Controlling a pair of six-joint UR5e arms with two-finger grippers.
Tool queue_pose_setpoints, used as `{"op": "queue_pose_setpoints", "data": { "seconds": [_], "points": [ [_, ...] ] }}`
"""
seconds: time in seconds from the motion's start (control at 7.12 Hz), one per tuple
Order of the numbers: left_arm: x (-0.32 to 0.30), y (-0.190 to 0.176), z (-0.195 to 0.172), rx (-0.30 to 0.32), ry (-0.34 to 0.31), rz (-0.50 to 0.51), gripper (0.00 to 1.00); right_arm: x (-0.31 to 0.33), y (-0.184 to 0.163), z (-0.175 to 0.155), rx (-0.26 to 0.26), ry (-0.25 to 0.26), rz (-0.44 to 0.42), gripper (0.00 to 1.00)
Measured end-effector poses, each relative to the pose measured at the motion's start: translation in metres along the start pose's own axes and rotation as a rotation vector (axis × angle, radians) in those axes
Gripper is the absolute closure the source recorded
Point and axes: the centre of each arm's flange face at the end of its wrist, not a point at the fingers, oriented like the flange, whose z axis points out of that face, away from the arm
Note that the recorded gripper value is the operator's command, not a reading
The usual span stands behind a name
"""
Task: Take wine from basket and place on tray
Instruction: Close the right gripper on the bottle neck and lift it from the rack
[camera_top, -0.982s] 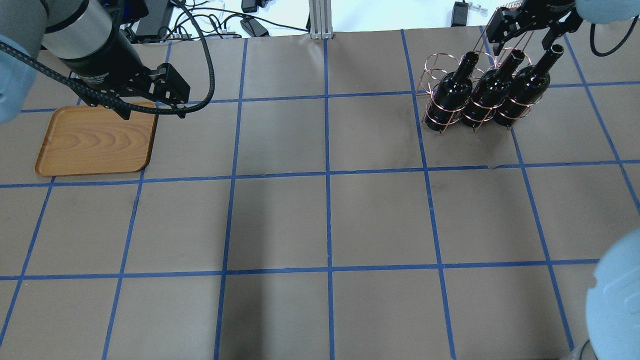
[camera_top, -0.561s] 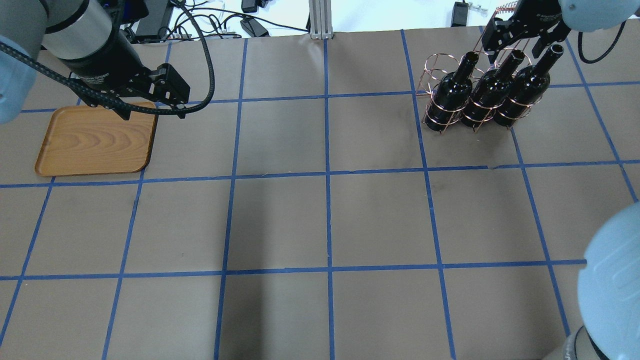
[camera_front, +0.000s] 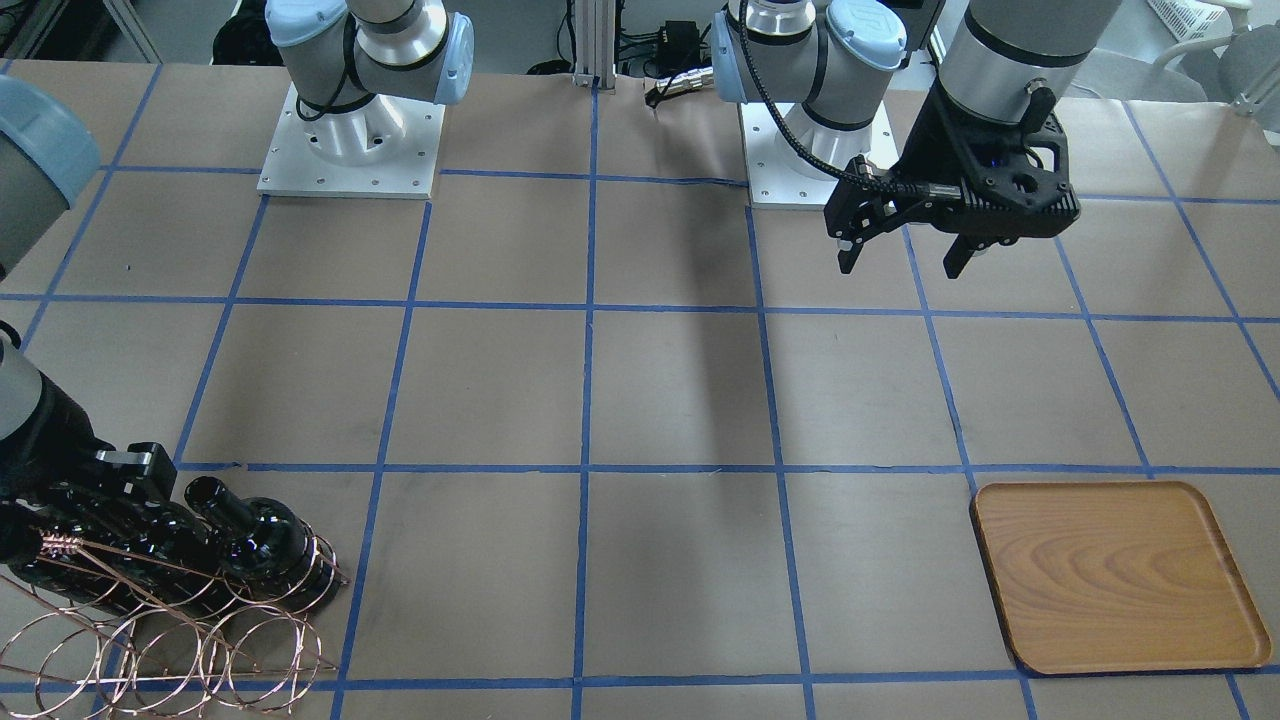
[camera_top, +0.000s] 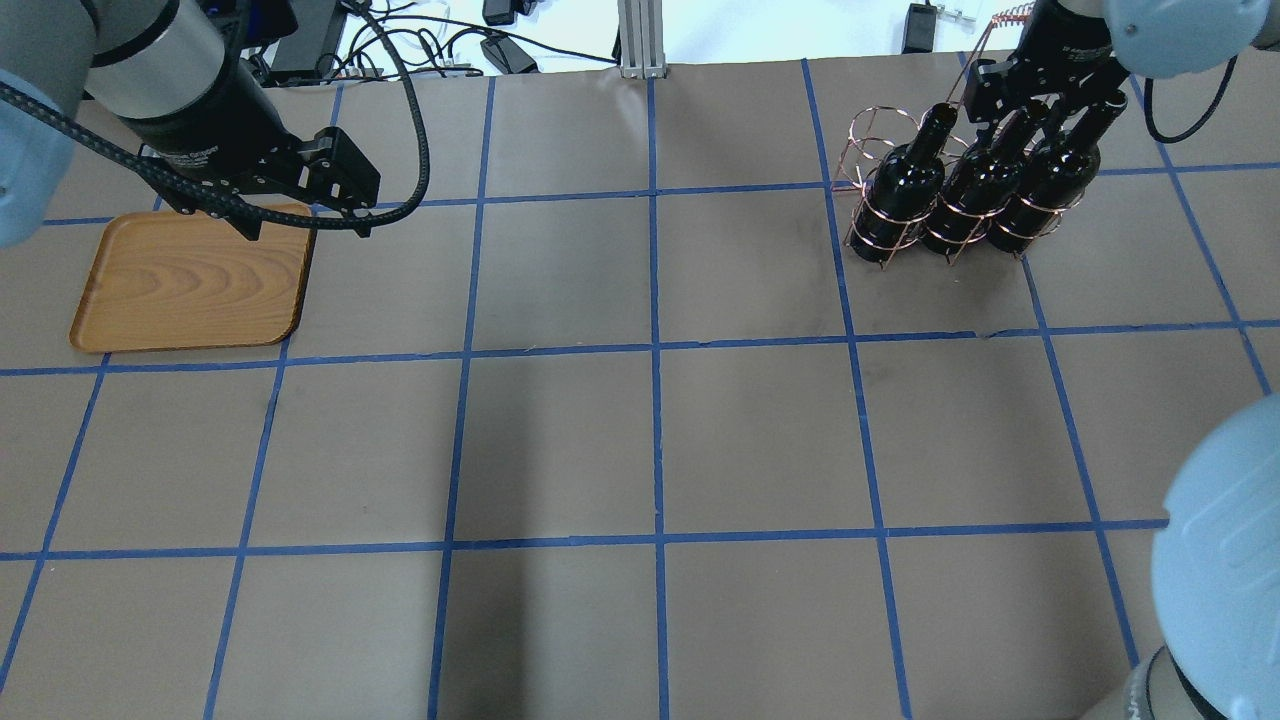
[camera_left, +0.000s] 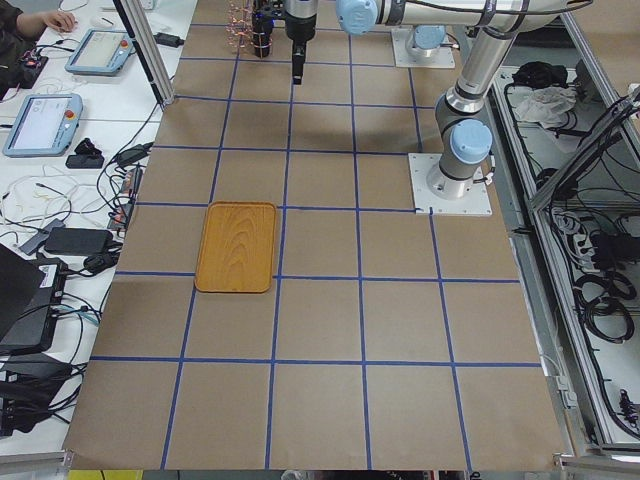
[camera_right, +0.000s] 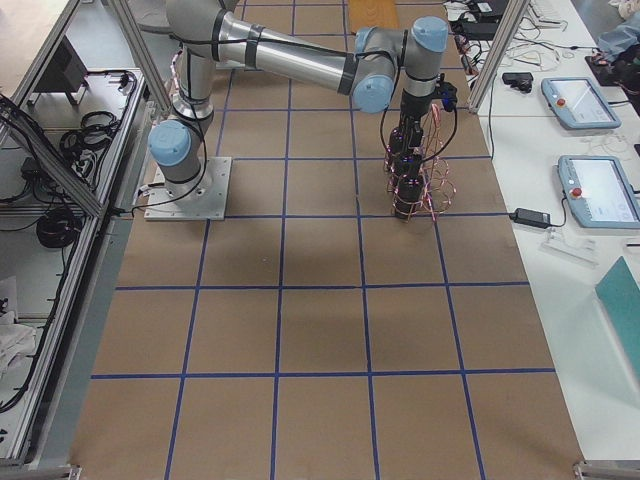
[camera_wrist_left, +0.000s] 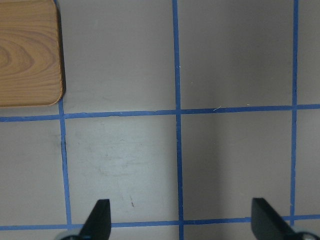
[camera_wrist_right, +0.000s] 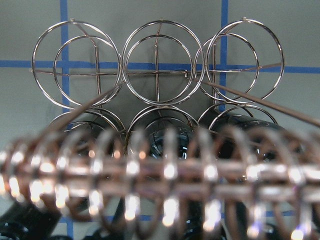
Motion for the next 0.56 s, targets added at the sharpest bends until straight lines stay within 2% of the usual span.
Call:
{"op": "queue_pose_setpoints", "data": {
  "seconds": [0.14,0.42,0.56],
  "points": [
    [0.000,0.000,0.000,-0.001,0.000,0.000,0.00,0.000,0.000,-0.002,0.007,-0.005,0.002,0.77],
    [0.000,0.000,0.001,-0.001,0.000,0.000,0.00,0.000,0.000,-0.012,0.023,-0.006,0.011,0.77],
    [0.000,0.000,0.001,-0.001,0.000,0.000,0.00,0.001,0.000,-0.024,0.045,-0.006,0.017,0.74]
  ]
}}
